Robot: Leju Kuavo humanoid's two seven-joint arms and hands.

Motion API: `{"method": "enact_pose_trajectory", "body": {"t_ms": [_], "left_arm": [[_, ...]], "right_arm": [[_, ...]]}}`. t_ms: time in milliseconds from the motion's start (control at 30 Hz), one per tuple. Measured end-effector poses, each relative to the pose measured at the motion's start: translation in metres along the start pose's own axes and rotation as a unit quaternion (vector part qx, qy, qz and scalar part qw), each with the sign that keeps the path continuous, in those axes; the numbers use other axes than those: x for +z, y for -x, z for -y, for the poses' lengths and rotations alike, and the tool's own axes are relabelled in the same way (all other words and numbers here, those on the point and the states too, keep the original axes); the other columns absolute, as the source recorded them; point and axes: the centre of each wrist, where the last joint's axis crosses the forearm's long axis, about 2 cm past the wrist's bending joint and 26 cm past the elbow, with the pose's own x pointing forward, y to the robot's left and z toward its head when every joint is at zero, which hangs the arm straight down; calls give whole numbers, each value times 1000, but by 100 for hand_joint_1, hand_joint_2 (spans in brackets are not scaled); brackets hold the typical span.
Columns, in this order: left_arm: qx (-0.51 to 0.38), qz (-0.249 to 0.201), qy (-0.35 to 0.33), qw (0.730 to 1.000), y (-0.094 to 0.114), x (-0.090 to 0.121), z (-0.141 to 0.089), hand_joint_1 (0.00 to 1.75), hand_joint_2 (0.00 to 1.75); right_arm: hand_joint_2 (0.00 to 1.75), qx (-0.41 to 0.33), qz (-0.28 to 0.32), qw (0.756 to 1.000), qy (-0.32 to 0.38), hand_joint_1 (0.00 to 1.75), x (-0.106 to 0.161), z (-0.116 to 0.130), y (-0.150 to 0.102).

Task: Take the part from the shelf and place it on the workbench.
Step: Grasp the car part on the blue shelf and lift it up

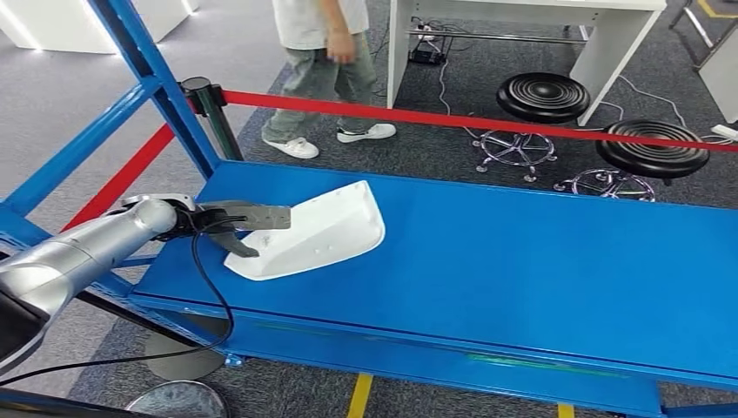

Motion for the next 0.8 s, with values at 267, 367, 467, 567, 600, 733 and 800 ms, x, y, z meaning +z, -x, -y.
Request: {"method": "enact_pose_trajectory", "body": {"t_ms": [267, 367, 467, 567, 600, 733, 800], "left_arm": [[4, 11, 7, 1000, -6, -4, 5, 175, 175], [5, 16, -5, 1000, -7, -6, 9, 175, 175], [6, 19, -10, 1000, -7, -7, 9, 175, 175], [6, 19, -10, 1000, -7, -7, 9, 175, 175], [6, 19, -10, 1000, -7, -7, 9, 175, 175], [7, 21, -21, 1000, -4, -8, 13, 175, 175], [7, 21, -30, 999, 0, -15, 26, 175, 175]], "right_arm": [[175, 6, 1, 1000, 3, 0, 0, -1, 2], [175, 7, 3, 1000, 6, 0, 0, 0, 1], [175, 7, 4, 1000, 8, 0, 0, 0, 0], [175, 7, 4, 1000, 8, 0, 0, 0, 0], [175, 7, 5, 1000, 8, 0, 0, 0, 0], [175, 8, 6, 1000, 9, 0, 0, -1, -1], [175, 11, 7, 1000, 11, 0, 1, -1, -1]]}}
